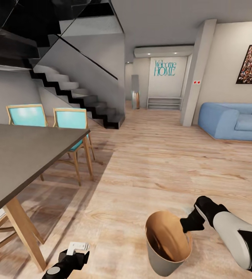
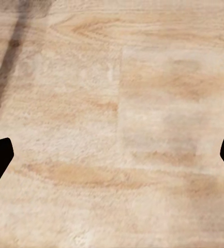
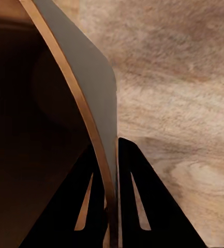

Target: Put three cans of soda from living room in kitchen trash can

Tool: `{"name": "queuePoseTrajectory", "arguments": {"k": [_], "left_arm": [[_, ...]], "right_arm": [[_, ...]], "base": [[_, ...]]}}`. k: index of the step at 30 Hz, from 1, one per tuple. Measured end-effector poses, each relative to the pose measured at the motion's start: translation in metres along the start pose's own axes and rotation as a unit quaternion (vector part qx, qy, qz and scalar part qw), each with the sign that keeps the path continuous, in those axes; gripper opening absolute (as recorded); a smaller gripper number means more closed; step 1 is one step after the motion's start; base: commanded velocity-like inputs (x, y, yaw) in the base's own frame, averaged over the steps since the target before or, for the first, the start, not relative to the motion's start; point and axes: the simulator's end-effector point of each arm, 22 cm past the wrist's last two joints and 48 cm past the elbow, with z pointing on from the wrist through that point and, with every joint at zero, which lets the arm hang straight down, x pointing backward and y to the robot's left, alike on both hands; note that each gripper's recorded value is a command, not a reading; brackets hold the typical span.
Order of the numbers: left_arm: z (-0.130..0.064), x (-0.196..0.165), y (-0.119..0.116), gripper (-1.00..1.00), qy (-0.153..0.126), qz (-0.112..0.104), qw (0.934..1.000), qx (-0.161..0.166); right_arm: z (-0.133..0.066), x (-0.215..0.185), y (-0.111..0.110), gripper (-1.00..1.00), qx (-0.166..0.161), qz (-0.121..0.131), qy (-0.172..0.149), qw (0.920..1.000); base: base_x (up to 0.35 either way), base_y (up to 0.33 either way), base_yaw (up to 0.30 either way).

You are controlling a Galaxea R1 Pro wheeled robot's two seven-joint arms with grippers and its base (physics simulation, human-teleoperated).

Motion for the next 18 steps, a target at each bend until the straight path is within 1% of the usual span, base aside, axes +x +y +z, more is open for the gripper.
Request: {"name": "queuePoseTrajectory", "arguments": {"k": [2,4,8,14,18], "left_arm": [[-0.003,-0.004,0.000,1.00,0.000,0.000,1.0000,0.000],[-0.005,-0.008,0.000,1.00,0.000,0.000,1.0000,0.000],[-0.010,-0.015,0.001,1.00,0.000,0.001,1.0000,0.000],[-0.018,-0.027,0.002,1.00,0.000,0.001,1.0000,0.000],[-0.023,-0.035,0.002,1.00,-0.001,0.001,1.0000,0.000]], "right_arm": [[-0.003,0.003,-0.007,-1.00,0.017,-0.014,0.007,0.9997],[-0.005,0.008,-0.012,-1.00,0.024,-0.018,0.016,0.9994],[-0.011,0.012,-0.013,-1.00,0.019,-0.006,0.019,0.9996],[-0.019,0.018,-0.019,-1.00,0.030,-0.012,0.029,0.9991],[-0.023,0.021,-0.017,-1.00,0.026,-0.007,0.032,0.9991]], "base": [[0.000,0.000,0.000],[0.000,0.000,0.000],[0.000,0.000,0.000],[0.000,0.000,0.000],[0.000,0.000,0.000]]}}
